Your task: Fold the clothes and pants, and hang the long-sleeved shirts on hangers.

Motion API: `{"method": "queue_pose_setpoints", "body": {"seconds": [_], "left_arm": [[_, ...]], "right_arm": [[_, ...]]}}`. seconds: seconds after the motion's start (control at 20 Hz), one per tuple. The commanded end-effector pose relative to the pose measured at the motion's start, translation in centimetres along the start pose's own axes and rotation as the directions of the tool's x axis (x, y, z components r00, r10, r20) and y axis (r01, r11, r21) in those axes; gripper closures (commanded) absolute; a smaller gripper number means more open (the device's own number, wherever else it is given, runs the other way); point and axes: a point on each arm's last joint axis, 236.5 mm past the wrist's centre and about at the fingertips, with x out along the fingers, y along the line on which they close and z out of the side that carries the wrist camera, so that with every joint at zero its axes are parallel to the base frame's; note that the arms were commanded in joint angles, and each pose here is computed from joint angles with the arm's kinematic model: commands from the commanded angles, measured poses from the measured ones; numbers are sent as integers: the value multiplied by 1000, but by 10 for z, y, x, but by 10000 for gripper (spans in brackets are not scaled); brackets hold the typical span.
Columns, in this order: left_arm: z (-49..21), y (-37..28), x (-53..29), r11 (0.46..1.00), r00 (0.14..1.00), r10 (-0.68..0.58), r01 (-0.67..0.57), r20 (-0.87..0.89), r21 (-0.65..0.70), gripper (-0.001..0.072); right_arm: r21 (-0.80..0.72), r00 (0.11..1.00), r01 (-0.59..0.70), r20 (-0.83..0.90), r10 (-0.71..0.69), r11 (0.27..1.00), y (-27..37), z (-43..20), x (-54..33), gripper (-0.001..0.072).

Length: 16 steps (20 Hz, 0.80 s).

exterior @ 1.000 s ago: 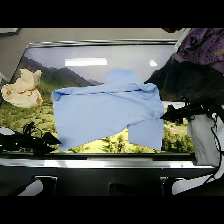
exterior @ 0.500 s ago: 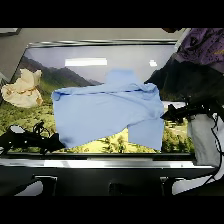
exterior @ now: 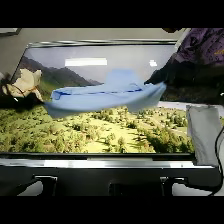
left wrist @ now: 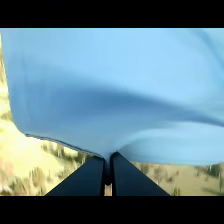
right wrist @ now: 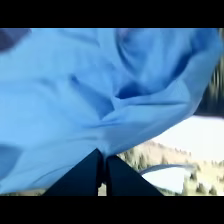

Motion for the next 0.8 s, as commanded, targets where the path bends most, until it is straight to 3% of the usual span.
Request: {"method": "queue_pose_setpoints", "body": {"seconds": [0.0, 0.2, 0.45, 0.6, 0.75], "left_arm": [[107, -59, -138, 983, 912, 43, -112, 408, 145, 695], [121, -110, -295, 960, 690, 50, -233, 722, 156, 695], [57, -115, -401, 934, 503, 125, -349, 855, 69, 694], [34, -109, -417, 930, 482, 163, -367, 861, 30, 694], [40, -98, -387, 930, 558, 193, -366, 807, 31, 694]], "right_arm": [[-172, 908, 27, 416, 48, 985, 109, 111, -135, 682], [-300, 715, 164, 693, 97, 940, 211, 115, -311, 682], [-287, 510, 265, 852, 119, 921, 270, 46, -449, 682], [-268, 481, 243, 868, 123, 932, 278, 30, -468, 682], [-209, 576, 194, 815, 61, 958, 255, 40, -432, 682]]}}
